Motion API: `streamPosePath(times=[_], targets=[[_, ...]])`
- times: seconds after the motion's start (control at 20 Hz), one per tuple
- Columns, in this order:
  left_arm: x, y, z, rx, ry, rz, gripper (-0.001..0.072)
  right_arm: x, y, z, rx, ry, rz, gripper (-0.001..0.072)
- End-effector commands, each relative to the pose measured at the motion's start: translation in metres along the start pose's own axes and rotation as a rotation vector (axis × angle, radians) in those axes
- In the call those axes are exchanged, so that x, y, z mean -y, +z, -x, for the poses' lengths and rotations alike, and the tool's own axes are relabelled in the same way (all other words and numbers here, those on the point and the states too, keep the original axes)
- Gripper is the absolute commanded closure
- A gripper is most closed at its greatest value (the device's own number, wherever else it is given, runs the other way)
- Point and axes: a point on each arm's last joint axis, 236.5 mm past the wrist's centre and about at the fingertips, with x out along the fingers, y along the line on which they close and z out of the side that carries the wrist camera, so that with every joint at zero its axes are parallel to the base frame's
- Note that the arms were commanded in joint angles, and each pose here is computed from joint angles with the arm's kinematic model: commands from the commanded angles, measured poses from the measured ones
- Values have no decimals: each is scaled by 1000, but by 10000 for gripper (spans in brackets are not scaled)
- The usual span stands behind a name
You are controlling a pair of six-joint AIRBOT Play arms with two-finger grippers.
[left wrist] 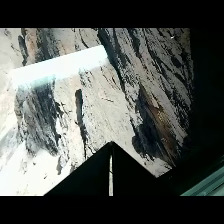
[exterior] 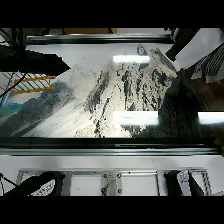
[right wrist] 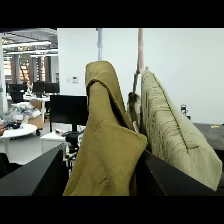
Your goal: Fold the clothes and pants, and hang the long-sleeved shirts on hangers.
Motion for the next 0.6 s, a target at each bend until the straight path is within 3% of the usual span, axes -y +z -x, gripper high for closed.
streamPosePath(times=[0.0,0.25,0.4,0.55], targets=[[0,0,0,0,1,0,695,-2,12,7,20,11,-8,240],[0,0,0,0,1,0,695,-50,53,41,72,225,-8,240],[-1,0,0,0,1,0,695,-126,53,84,22,577,-13,240],[0,0,0,0,1,0,695,-204,36,147,-87,978,-182,240]])
